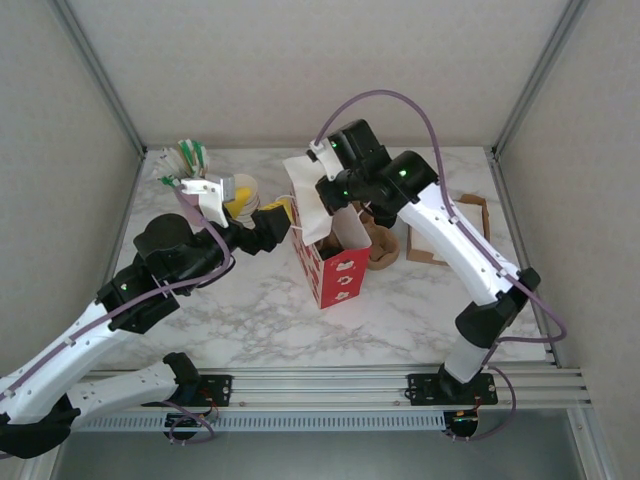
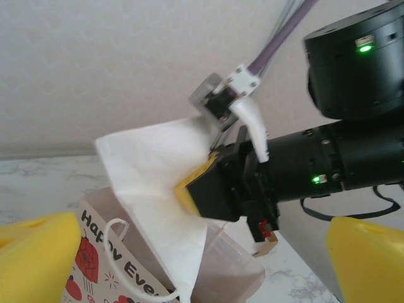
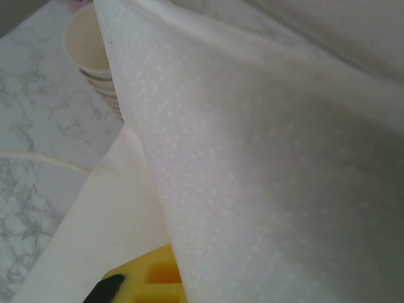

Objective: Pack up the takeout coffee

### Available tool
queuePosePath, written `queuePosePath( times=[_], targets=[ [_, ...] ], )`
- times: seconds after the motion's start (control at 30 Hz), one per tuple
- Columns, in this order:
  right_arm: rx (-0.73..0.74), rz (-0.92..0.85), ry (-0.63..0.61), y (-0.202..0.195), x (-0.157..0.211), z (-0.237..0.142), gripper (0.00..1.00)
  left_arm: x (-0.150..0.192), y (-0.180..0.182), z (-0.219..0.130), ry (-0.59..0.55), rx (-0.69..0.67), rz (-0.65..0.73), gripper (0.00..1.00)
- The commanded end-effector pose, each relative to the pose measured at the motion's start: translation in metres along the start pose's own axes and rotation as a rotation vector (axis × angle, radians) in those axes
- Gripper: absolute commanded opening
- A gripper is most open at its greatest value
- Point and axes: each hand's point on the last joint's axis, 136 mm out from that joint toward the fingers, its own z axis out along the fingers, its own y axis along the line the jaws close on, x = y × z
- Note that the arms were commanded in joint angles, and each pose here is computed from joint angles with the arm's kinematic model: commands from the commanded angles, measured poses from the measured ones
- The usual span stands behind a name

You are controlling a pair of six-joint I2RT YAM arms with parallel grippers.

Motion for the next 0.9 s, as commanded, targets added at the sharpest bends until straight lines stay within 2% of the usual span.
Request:
queuePosePath(
  times=[0.0,0.43,0.87],
  targets=[
    [0.061,-0.018,-0.121,-0.011,-0.017,-0.026,0.0,-0.009,0.0,-0.002,-0.022,0.0,0.014,1.0],
    [0.134,-0.051,-0.041,-0.017,0.014,0.009,0.0,-0.006,0.0,0.002,-0.014,0.003,0.009,1.0],
    [0.038,0.038,0.047,0.025,0.05,0.049,0.0,0.0,0.009,0.006,-0.005,-0.045,0.006,1.0]
  ],
)
